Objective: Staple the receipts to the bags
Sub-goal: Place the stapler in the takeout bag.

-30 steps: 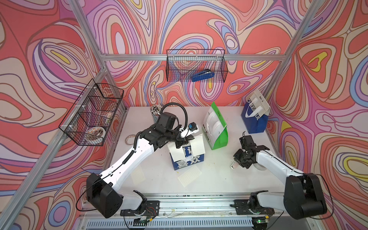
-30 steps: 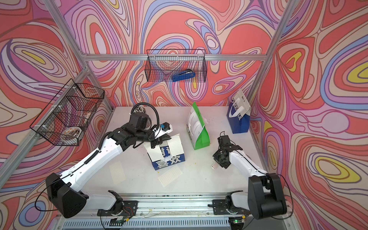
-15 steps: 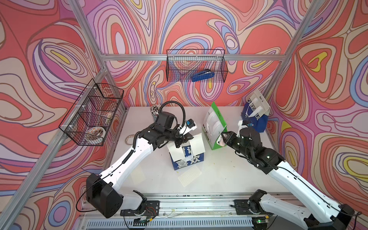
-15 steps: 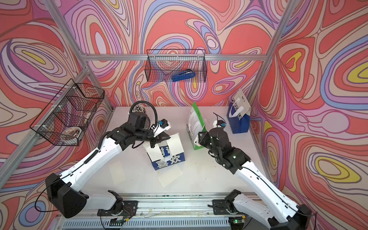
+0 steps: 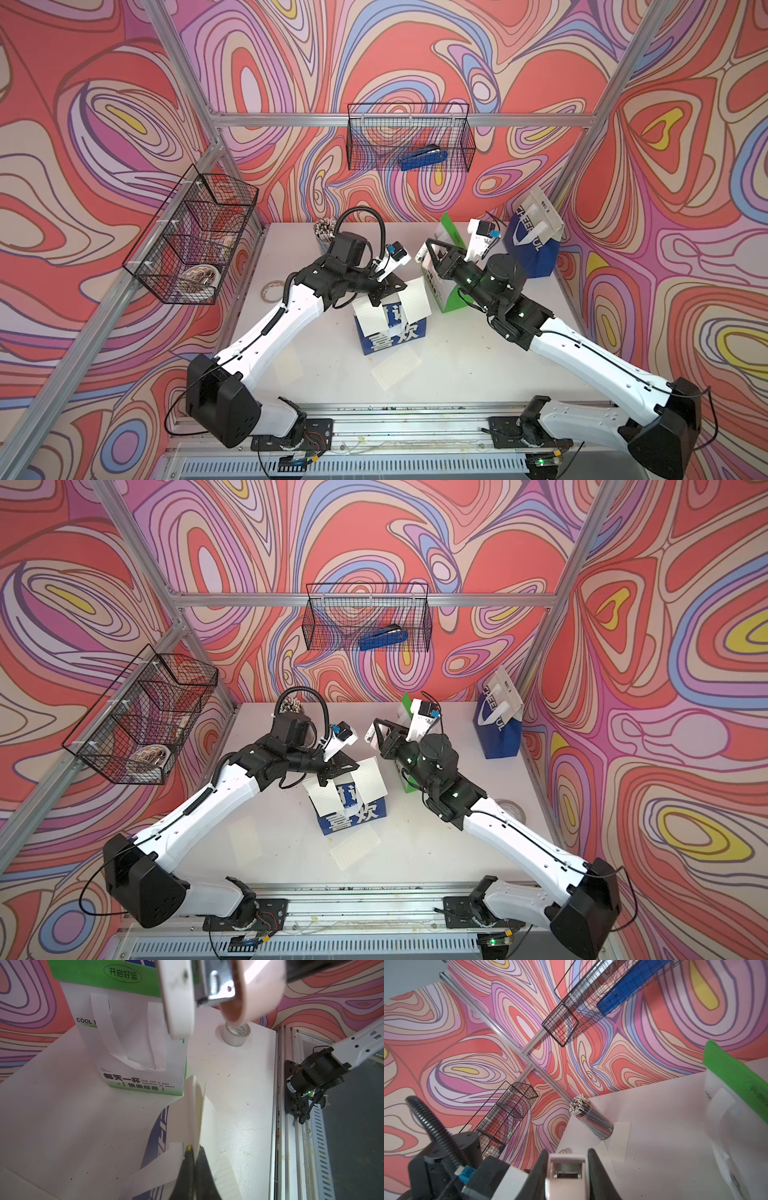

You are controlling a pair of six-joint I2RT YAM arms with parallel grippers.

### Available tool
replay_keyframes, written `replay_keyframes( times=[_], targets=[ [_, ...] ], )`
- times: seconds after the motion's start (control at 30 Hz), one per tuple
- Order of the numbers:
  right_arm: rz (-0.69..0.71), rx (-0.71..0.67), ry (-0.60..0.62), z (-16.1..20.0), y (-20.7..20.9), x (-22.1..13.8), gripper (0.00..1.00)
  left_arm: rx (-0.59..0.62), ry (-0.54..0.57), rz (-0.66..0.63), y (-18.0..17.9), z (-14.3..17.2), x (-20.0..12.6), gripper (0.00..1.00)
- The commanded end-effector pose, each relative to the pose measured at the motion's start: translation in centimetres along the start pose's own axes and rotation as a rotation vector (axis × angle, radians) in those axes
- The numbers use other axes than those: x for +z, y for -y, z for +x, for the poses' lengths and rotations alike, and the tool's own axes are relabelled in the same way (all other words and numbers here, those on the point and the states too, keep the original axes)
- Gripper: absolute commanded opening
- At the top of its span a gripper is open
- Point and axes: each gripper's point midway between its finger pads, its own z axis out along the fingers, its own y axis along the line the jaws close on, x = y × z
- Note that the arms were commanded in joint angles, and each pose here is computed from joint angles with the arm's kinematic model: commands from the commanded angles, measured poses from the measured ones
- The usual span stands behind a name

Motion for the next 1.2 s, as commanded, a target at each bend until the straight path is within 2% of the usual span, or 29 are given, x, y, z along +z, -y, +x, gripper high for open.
replay_keyframes(
  times=[0.0,0.13,0.53,0.77,1.17],
  targets=[
    [-0.037,-0.042,0.024,1.6,-1.0,0.6,0.07,-0.053,0.026,0.028,0.0,-0.8,0.1,0.0],
    [-0.003,-0.104,0.011,4.0,0.1,1.3,0.07,-0.065,0.03,0.038,0.1,-0.8,0.1,0.0],
    [0.075,-0.15,-0.018,6.2,3.1,-0.3,0.07,-0.092,0.061,0.028,-0.2,-1.4,0.0,0.0],
    [0.097,-0.167,-0.038,6.3,3.5,-1.1,0.07,-0.107,0.061,0.028,-0.5,-1.3,0.1,0.0],
    [0.05,-0.196,-0.093,7.6,2.4,0.5,0.07,-0.104,0.059,0.047,-0.5,-1.3,0.6,0.0]
  ],
)
